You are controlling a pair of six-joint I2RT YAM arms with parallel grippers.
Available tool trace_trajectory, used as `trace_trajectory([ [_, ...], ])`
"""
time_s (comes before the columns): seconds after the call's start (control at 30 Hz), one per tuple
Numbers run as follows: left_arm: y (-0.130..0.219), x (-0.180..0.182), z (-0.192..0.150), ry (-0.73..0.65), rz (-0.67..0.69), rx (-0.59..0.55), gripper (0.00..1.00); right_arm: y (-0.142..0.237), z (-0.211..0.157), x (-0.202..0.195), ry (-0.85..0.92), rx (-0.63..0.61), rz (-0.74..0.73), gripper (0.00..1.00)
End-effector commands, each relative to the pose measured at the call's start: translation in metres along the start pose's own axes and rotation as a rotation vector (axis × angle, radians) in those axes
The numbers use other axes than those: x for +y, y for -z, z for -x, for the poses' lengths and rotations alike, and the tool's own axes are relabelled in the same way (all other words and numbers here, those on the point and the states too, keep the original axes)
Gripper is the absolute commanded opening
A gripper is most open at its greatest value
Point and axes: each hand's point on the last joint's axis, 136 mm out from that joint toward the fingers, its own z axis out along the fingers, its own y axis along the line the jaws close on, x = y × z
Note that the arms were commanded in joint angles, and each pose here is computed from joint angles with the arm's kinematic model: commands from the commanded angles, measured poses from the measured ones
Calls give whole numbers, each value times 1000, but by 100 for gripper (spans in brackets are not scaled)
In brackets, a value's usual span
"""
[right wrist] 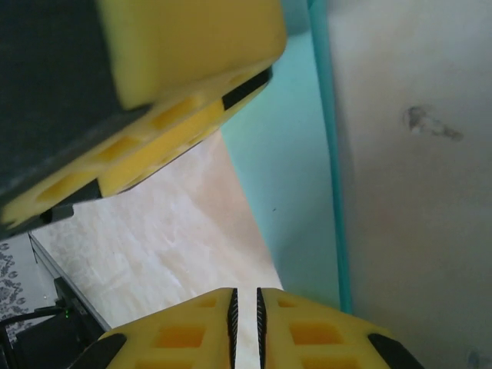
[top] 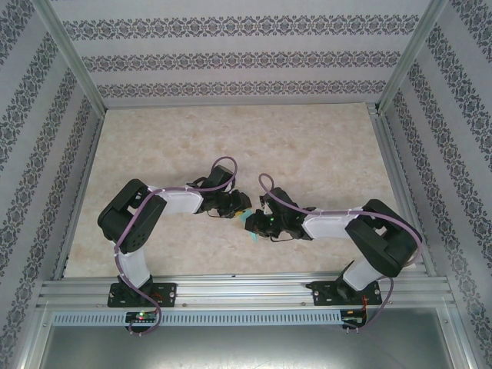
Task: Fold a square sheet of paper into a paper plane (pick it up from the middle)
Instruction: Fold the wing for the fifth time at the center of the table.
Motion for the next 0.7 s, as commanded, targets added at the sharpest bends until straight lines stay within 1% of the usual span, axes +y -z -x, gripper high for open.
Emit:
trace_trajectory([
  [0.0, -5, 42, 3, 66, 127, -24, 34, 1, 15, 16, 1, -38, 54, 17],
  [0.2, -6, 40, 4, 66, 122, -22, 34, -6, 18, 10, -1, -17, 37, 18],
  [0.3, -5, 38, 4, 63, 116, -22, 34, -13, 11, -6, -13, 15, -10, 18],
  [0.37, -4, 29, 5, 40, 87, -15, 35, -15, 4, -23, -26, 32, -65, 16],
  [0.47, 8, 12, 8, -26, 81, -12, 36, -13, -7, -48, -25, 60, -154, 13],
  [0.53, 22, 4, 17, -70, 113, -41, 36, -11, -12, -60, -15, 74, -190, 11],
  [0.6, 34, -3, 27, -96, 115, -71, 38, -9, -15, -67, -7, 91, -208, 10],
  [0.67, 44, -13, 34, -113, 77, -97, 41, -8, -17, -69, 4, 114, -209, 9],
])
